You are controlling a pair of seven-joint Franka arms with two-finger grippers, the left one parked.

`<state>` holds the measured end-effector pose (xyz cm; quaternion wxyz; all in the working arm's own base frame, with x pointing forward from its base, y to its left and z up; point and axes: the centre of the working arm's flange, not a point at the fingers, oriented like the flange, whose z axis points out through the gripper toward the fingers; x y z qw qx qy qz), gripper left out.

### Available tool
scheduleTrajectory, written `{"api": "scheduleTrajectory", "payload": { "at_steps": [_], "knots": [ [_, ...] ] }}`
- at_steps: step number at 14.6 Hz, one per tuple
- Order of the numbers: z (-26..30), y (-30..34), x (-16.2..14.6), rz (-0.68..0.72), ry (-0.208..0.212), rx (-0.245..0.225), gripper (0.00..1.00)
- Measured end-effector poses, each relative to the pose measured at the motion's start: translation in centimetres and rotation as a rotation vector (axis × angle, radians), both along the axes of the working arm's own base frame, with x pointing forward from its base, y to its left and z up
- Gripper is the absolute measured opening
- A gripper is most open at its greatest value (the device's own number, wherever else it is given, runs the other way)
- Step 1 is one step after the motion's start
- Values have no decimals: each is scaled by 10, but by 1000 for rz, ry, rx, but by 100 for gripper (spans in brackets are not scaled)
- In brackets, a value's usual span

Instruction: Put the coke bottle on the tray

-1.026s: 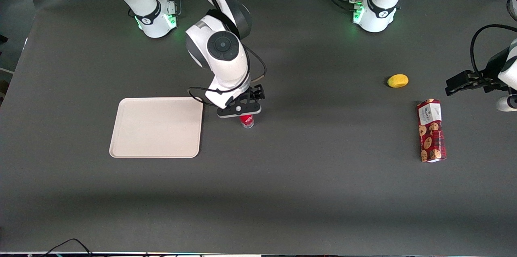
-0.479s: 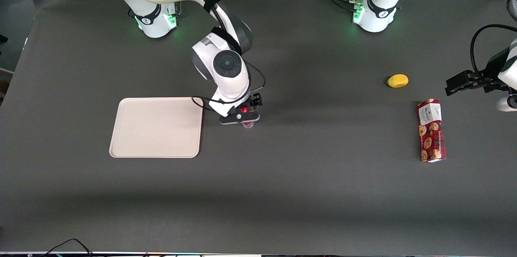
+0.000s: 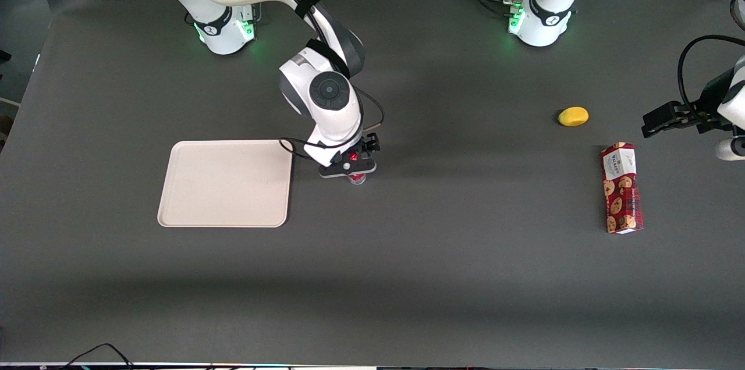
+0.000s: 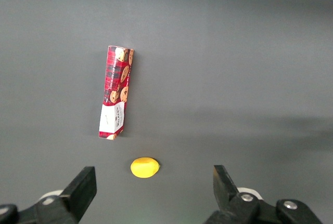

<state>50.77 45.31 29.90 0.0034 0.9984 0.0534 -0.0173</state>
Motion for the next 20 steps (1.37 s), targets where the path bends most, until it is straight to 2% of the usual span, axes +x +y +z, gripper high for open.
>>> {"api": "scheduleTrajectory", "payload": {
  "at_steps": [5, 14, 17, 20],
  "knots": [
    [-9, 1, -8, 9, 3, 4, 100],
    [-16, -4, -7, 3, -19, 21, 97],
    [-16, -4, -6, 2, -19, 21, 86],
    [-16, -5, -6, 2, -20, 21, 55]
  ]
}}
